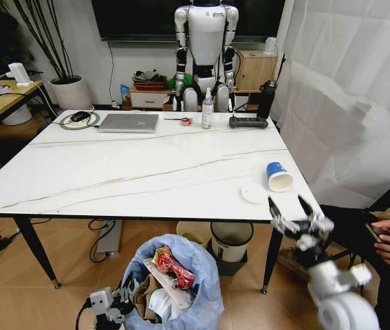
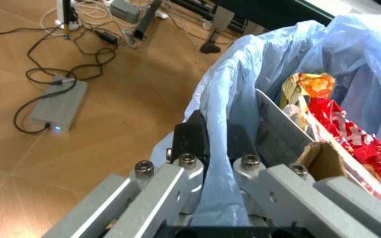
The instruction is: Pick up the trash bin and place the trash from the table into it.
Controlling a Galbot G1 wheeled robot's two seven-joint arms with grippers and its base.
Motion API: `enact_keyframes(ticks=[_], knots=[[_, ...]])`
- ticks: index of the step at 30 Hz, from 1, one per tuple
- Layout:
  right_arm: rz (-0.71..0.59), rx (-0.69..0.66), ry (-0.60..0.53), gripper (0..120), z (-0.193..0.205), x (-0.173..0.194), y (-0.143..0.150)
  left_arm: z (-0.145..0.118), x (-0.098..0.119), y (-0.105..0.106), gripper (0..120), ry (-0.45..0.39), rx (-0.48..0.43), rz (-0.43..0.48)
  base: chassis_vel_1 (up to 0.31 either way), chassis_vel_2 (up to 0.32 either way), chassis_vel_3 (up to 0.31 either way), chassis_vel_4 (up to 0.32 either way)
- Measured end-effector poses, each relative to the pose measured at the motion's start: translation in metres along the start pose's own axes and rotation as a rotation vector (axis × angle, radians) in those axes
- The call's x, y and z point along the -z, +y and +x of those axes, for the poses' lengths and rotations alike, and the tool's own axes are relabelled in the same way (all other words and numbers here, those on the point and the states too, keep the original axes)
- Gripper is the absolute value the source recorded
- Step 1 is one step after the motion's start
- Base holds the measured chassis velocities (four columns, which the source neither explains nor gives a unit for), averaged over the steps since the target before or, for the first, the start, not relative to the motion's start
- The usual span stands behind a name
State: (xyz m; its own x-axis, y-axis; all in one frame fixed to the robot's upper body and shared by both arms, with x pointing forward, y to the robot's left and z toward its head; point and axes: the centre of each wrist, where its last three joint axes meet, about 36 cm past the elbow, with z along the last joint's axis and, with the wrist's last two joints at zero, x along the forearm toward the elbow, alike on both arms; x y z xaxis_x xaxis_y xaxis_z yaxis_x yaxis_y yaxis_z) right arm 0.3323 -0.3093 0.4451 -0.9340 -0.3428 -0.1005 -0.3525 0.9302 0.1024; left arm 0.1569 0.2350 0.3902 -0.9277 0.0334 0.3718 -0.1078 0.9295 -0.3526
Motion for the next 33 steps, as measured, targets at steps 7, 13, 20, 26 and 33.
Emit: enact_keyframes(ticks=[7,13,20,26,33], knots=[[0.065,0.003,0.202,100,-0.04,0.032,-0.002,0.006,0.007,0.002,0,-0.024,0.032,-0.007,0.0,0.0,0.0,0.0],[0.096,0.066,0.363,100,-0.081,0.035,0.009,0.009,0.009,-0.002,0,-0.044,0.059,-0.004,0.0,0.0,0.0,0.0],[0.103,0.107,0.514,100,-0.099,0.028,0.019,0.009,0.006,-0.009,0,-0.059,0.07,0.004,0.0,0.0,0.0,0.0],[0.103,0.107,0.555,100,-0.108,0.021,0.018,0.007,0.001,-0.011,0,-0.058,0.072,0.009,0.0,0.0,0.0,0.0],[0.101,0.088,0.58,100,-0.119,0.011,0.01,0.005,-0.001,-0.013,0,-0.058,0.072,0.011,0.0,0.0,0.0,0.0]])
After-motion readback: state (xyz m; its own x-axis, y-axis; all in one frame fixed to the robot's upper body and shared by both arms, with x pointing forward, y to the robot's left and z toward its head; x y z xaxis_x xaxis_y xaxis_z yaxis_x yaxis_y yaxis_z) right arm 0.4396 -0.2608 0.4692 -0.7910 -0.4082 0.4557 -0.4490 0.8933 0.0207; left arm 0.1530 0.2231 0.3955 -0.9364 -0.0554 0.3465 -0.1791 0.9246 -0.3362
